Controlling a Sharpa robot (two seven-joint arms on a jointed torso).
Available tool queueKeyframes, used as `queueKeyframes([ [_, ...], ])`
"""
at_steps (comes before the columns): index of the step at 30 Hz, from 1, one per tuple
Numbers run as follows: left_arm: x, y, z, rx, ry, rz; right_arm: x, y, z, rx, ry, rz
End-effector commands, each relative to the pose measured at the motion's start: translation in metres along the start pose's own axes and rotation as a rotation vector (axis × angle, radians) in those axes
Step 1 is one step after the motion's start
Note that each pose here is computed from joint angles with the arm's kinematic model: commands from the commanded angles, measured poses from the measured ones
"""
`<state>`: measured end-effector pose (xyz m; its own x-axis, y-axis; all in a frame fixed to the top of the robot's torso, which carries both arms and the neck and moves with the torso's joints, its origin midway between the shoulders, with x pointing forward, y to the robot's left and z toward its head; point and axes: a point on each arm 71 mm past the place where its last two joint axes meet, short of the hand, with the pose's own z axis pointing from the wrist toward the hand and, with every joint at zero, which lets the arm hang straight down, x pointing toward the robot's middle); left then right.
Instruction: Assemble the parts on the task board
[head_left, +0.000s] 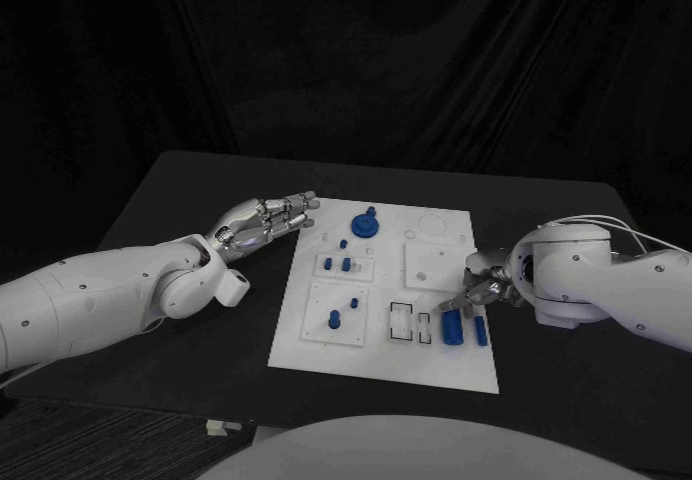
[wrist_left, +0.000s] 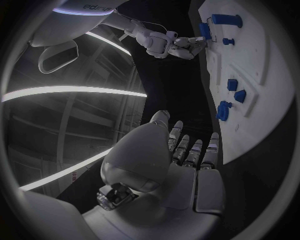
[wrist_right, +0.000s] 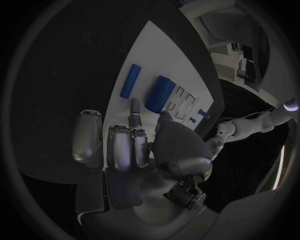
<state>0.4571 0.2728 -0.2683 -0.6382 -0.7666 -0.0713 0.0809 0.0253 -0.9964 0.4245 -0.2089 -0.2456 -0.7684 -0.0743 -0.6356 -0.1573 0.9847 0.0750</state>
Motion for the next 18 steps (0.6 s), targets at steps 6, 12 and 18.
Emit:
queueKeyframes([
  [6,0.0019,-0.0001,0.0005,0.013,0.005,-0.014,0.0002,0.0037,0.0006,0.002,-0.023,0.005],
  [12,0.0017,0.0003,0.0001,0.012,0.005,-0.014,0.0024,0.0069,0.0017,-0.005,-0.013,0.002],
  [18,0.0020,0.0007,0.0000,0.011,0.006,-0.015,0.0054,0.0100,0.0033,-0.017,0.023,0.028],
])
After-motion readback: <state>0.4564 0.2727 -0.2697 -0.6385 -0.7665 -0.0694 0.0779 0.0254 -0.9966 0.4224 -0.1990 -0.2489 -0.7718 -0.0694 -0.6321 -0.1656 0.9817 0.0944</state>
